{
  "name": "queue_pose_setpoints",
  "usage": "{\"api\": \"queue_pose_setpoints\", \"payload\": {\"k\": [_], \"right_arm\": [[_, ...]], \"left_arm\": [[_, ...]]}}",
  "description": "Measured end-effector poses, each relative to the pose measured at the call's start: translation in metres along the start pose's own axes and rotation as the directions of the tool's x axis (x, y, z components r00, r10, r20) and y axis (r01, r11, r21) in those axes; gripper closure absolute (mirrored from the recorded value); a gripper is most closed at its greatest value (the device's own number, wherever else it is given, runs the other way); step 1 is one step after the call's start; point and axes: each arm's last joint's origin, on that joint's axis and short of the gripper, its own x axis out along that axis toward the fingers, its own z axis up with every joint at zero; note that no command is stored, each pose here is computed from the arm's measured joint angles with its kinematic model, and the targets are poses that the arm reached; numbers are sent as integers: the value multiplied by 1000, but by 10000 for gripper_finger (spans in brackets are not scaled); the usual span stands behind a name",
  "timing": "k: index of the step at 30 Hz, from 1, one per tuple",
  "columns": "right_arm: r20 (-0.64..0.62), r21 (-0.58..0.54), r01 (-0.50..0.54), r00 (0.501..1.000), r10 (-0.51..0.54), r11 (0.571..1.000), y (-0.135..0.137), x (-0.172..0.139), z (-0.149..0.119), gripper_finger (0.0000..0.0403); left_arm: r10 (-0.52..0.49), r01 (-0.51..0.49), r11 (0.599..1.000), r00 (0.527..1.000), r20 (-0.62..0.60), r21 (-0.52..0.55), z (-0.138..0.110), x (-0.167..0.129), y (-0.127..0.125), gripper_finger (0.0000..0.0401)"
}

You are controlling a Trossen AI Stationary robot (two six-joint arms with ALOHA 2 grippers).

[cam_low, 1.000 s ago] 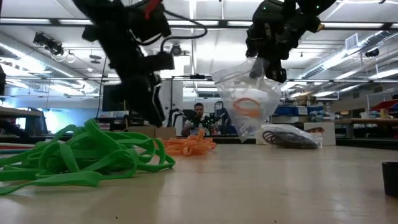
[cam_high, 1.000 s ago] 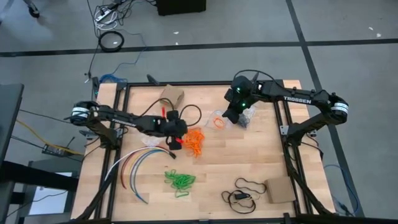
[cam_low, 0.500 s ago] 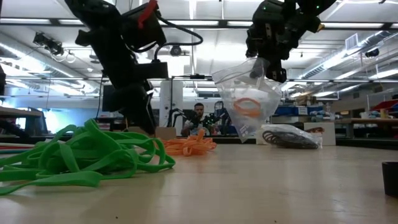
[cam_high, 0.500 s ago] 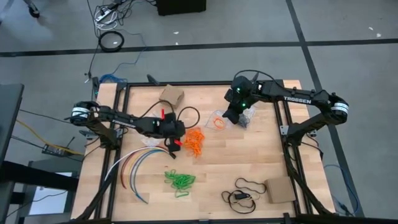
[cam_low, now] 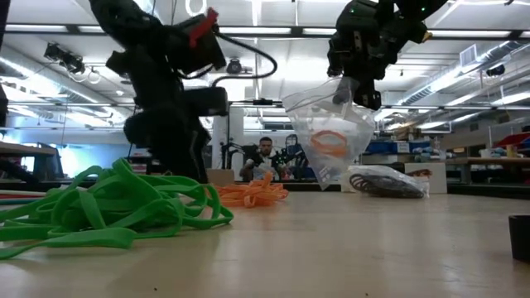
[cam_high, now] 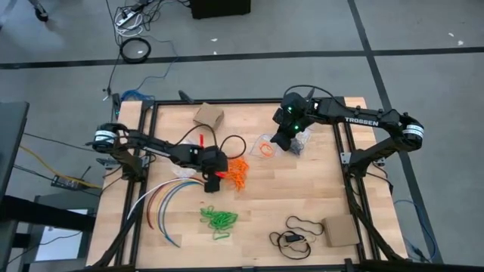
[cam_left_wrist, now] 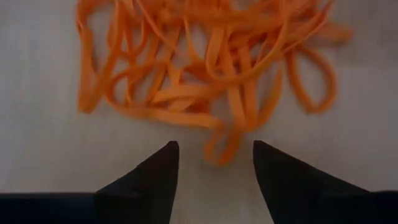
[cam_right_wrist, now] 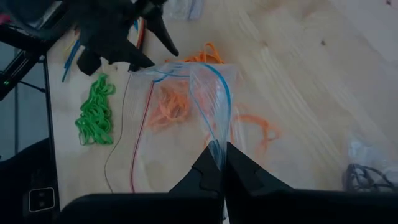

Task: Sort rubber bands
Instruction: Put the orange rubber band into the transparent zip bag

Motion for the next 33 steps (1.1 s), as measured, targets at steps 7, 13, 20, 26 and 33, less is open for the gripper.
{"api": "queue_pose_setpoints", "payload": {"k": [7, 13, 20, 26, 33], "right_arm": [[2, -9, 3, 1000, -3, 1000, 0, 0, 0, 403], [5, -10, 14, 1000, -14, 1000, 0, 0, 0, 403], [5, -14, 16, 1000, -16, 1000, 0, 0, 0, 403], [19, -21, 14, 1000, -14, 1000, 0, 0, 2, 403], [26, -19, 14, 1000, -14, 1000, 0, 0, 2, 403]], "left_arm": [[-19, 20, 999, 999, -33, 41, -3, 12, -1, 273], [-68, 69, 994, 998, -9, 90, 2, 3, -2, 390], [40, -31, 990, 997, -64, 136, 18, -39, 3, 397], [13, -38, 983, 991, 134, 180, 57, -96, 0, 399], [40, -139, 968, 908, 418, 209, 104, -143, 1, 400]]}}
